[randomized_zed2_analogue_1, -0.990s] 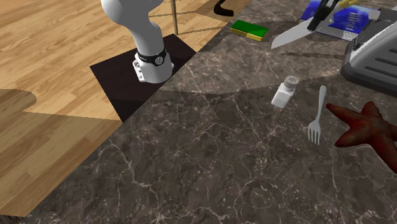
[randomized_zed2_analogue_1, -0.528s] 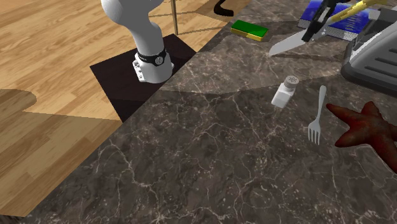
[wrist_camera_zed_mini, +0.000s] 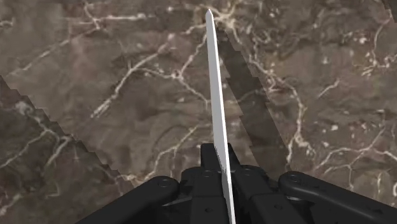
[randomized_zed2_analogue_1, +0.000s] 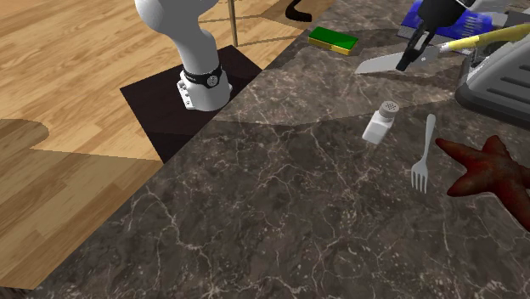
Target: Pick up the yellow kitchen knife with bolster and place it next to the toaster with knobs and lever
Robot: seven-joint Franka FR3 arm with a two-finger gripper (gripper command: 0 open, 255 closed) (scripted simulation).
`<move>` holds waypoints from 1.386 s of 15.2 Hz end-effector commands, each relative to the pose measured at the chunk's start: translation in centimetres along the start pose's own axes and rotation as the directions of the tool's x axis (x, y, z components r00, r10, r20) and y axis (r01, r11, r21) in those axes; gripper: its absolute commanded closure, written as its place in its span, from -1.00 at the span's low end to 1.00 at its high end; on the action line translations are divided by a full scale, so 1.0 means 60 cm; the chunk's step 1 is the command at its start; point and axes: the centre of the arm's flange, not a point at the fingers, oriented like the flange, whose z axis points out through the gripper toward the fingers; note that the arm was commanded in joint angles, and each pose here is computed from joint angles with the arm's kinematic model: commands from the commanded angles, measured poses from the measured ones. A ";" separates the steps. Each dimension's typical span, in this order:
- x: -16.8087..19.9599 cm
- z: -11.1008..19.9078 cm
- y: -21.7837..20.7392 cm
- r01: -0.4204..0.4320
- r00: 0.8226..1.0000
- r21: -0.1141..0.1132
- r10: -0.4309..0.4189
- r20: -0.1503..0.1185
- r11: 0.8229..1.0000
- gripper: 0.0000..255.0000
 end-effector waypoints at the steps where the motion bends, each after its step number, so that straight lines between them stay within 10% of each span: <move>1: -0.001 0.022 0.000 0.001 1.000 -0.001 -0.001 0.006 1.000 1.00; 12: 0.002 0.057 0.001 0.001 1.000 -0.001 -0.001 0.006 1.000 1.00; 13: 0.002 0.056 0.001 0.001 1.000 -0.001 -0.001 0.006 1.000 -1.00; 21: 0.002 -0.009 0.001 0.001 1.000 -0.001 -0.001 0.006 1.000 -1.00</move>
